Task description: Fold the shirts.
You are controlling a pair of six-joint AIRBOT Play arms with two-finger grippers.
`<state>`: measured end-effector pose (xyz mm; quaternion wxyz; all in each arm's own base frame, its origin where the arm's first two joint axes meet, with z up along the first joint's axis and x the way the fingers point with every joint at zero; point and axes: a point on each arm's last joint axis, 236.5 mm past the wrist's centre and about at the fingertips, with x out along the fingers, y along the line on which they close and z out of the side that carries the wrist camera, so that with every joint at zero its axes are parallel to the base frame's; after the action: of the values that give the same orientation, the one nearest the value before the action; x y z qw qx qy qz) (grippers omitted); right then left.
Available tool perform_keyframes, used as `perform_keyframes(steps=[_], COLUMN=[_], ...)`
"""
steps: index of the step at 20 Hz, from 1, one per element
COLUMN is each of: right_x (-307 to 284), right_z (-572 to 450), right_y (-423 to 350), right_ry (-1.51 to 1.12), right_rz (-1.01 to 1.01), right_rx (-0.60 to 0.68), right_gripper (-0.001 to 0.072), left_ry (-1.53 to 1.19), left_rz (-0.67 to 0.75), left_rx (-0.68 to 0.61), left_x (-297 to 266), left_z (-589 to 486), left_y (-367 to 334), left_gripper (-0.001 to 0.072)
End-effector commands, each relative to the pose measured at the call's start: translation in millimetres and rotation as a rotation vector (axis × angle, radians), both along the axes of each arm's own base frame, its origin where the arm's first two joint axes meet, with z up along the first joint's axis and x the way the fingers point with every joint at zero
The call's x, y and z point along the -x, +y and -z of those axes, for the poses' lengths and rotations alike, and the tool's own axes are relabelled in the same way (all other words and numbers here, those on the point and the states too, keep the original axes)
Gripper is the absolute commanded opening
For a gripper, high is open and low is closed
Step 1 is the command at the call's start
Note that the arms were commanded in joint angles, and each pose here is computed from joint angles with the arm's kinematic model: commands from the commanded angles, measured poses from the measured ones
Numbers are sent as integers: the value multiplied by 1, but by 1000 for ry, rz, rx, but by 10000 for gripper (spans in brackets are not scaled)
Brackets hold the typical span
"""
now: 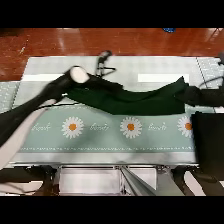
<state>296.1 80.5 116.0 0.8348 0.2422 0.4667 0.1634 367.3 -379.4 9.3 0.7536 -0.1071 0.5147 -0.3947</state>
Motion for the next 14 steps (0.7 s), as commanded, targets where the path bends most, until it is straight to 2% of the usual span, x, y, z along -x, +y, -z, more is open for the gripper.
perform_keyframes(steps=[1, 4, 7, 9, 11, 14], right_x=[48, 57, 53, 52, 51, 50], right_z=[-29, -37, -42, -44, -44, -53], right_y=[15, 20, 24, 26, 27, 46], right_ry=[-78, -98, -109, -114, -115, -125], right_rz=[15, 11, 13, 9, 10, -54], right_rx=[-25, -39, -68, -80, -85, -160], right_gripper=[20, 20, 20, 20, 20, 20], left_ry=[214, 291, 307, 302, 286, 281], left_rz=[221, 365, 469, 507, 483, 379], left_rx=[-64, -81, -110, -118, -118, -141], left_x=[54, 110, 165, 183, 166, 96], left_z=[54, 69, 78, 79, 74, 49], left_y=[-57, -92, -116, -124, -116, -54], left_gripper=[25, 24, 25, 25, 25, 25])
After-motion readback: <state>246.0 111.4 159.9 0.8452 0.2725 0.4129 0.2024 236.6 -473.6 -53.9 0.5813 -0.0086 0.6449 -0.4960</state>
